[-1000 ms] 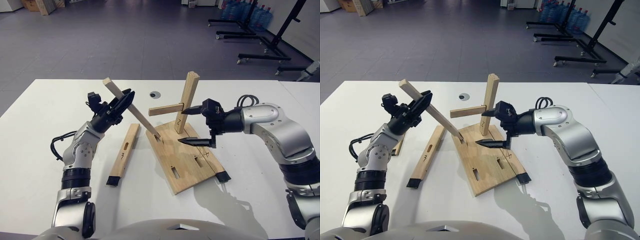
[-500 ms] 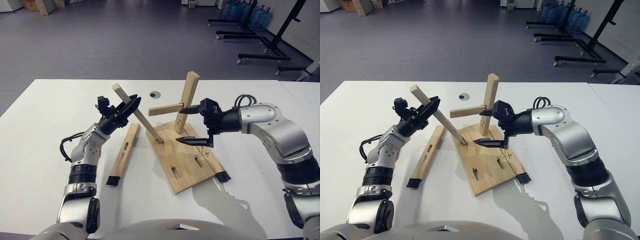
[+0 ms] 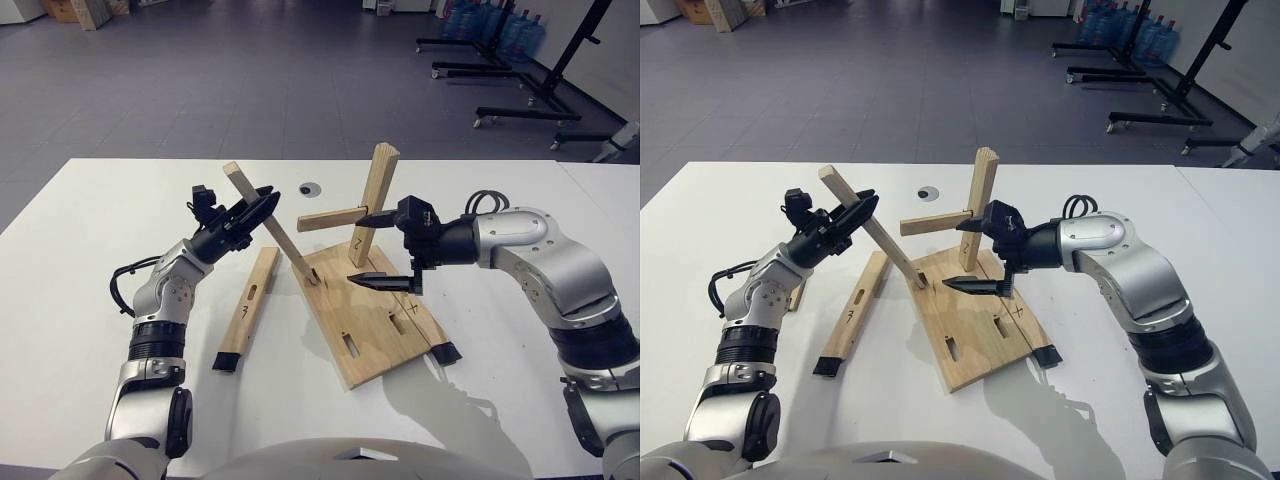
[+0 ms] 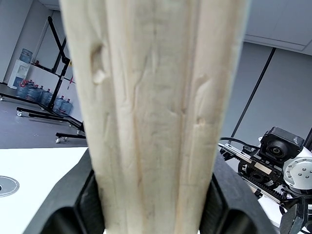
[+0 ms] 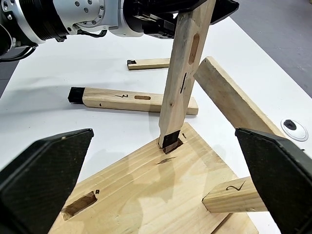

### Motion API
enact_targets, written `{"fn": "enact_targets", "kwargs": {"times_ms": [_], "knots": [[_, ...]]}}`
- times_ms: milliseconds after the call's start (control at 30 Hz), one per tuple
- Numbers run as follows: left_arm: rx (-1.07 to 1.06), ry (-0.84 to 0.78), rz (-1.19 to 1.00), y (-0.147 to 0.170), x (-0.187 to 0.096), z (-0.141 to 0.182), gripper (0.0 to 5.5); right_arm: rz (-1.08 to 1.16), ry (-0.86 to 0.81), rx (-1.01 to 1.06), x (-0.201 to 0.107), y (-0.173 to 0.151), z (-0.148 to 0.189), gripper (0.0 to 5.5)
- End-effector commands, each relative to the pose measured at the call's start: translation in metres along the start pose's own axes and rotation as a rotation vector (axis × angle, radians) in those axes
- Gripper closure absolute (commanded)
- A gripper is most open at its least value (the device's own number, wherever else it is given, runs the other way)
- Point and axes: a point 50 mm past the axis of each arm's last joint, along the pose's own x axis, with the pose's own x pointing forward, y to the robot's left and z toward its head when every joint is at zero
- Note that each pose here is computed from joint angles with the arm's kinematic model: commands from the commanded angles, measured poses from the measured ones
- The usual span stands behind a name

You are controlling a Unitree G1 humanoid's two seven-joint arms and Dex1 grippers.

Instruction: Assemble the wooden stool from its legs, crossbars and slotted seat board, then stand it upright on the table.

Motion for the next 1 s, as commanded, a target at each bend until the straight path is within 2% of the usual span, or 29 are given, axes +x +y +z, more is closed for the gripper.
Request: {"fn": "enact_targets", "kwargs": {"times_ms": [33,600,1000], "knots": [[0.015,0.002,-0.018,-0.001,0.011,0.001,3.46,0.005,-0.003,-0.009,0.002,0.001,0.003,0.14],[0.037,0.054,-0.010,0.004,0.007,-0.003,3.46,0.010,-0.012,-0.005,0.004,0.004,0.004,0.14],[0.072,0.051,-0.024,-0.002,0.009,0.006,3.46,0.009,-0.014,-0.005,0.005,0.004,0.003,0.14]]}}
